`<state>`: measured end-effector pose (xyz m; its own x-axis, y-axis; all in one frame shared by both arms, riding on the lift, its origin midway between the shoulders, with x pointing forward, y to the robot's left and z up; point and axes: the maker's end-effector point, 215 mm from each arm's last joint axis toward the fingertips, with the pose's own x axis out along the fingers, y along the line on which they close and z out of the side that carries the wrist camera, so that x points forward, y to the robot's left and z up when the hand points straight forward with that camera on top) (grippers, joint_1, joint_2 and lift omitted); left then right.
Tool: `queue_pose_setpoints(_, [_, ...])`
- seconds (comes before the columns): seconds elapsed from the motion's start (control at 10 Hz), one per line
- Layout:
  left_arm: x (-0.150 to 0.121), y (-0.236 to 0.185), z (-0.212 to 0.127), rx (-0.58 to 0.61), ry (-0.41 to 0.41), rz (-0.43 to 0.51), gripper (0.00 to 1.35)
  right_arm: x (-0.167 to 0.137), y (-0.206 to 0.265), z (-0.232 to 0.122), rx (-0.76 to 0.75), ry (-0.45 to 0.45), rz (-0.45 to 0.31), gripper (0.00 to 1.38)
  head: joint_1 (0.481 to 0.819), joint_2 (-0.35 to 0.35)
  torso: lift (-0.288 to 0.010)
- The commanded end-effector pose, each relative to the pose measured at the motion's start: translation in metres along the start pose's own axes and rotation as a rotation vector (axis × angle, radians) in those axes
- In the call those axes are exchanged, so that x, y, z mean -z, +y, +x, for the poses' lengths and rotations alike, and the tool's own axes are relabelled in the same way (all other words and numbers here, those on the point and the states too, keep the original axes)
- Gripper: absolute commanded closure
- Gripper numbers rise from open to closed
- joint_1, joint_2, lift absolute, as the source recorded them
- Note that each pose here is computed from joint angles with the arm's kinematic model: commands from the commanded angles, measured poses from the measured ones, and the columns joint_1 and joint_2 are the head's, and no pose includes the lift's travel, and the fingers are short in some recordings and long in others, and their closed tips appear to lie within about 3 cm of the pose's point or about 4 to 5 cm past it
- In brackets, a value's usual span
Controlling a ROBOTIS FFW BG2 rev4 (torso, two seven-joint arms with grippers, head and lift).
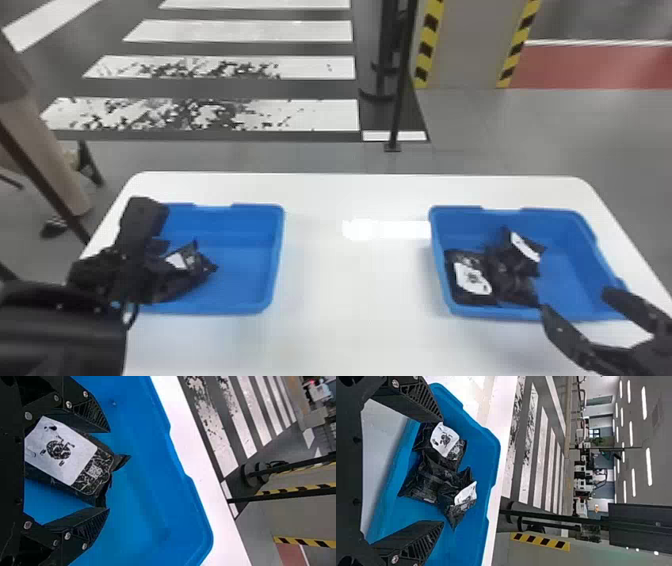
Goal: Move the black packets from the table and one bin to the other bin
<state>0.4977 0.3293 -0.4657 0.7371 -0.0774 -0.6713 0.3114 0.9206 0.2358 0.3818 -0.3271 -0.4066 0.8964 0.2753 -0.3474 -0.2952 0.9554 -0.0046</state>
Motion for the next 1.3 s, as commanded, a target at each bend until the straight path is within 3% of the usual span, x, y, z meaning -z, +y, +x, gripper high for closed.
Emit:
queue_pose_setpoints(0.0, [0.011,0.005,0.004,0.002,0.046,-0.025,0.36,0.001,0.000,0.002,-0.003,0.000,0.003,0.10,0.695,0.004,-0.110])
queue_pose_setpoints(0.3, [0.037,0.028,-0.003,-0.033,0.119,-0.069,0.36,0.004,0.001,0.004,-0.006,0.007,0.003,0.11,0.695,0.026,-0.110])
queue_pose_setpoints(0.8, [0.057,0.013,0.022,0.038,0.181,-0.100,0.39,0.006,0.005,0.012,-0.022,0.006,0.013,0.11,0.695,0.058,-0.110])
queue_pose_setpoints(1.0, [0.057,0.012,0.024,0.022,0.183,-0.086,1.25,0.010,0.006,0.011,-0.025,0.011,0.019,0.10,0.695,0.054,-0.110])
queue_pose_setpoints(1.2, [0.052,0.010,0.025,0.031,0.151,-0.084,1.21,0.011,0.007,0.011,-0.029,0.013,0.025,0.11,0.695,0.054,-0.110])
